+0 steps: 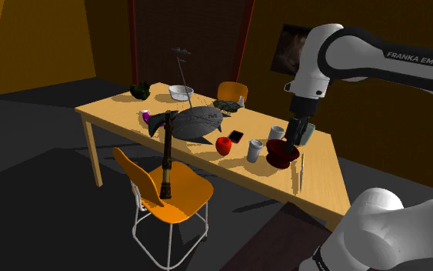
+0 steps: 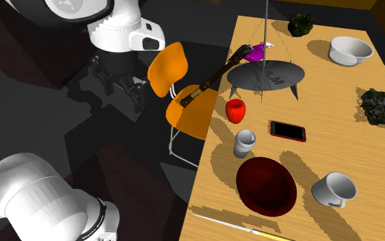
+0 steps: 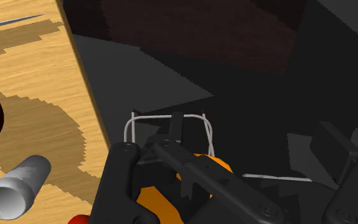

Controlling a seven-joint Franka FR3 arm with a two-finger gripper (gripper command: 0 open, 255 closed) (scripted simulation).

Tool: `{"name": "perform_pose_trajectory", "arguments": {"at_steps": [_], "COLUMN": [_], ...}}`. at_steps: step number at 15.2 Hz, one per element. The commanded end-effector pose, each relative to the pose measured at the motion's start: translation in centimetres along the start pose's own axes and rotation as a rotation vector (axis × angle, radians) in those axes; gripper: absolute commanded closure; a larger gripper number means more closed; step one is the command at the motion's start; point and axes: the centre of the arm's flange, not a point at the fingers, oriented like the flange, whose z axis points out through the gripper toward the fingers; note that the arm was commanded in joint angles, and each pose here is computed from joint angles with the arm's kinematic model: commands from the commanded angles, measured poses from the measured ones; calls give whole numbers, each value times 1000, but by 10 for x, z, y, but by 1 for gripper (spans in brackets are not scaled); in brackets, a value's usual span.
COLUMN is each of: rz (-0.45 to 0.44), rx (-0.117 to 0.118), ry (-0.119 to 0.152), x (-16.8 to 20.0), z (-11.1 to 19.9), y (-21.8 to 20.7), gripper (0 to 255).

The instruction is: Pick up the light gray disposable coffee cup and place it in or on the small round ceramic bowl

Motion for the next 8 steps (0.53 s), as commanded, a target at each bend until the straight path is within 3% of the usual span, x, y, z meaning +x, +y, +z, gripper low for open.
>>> {"name": "perform_pose_trajectory", "arguments": {"at_steps": [1,8], "rz": [0,-41], "rx": [0,-12], "ry": [0,23], "x": [0,39], "z": [0,32], "y": [0,73], "gripper": [0,0]}}
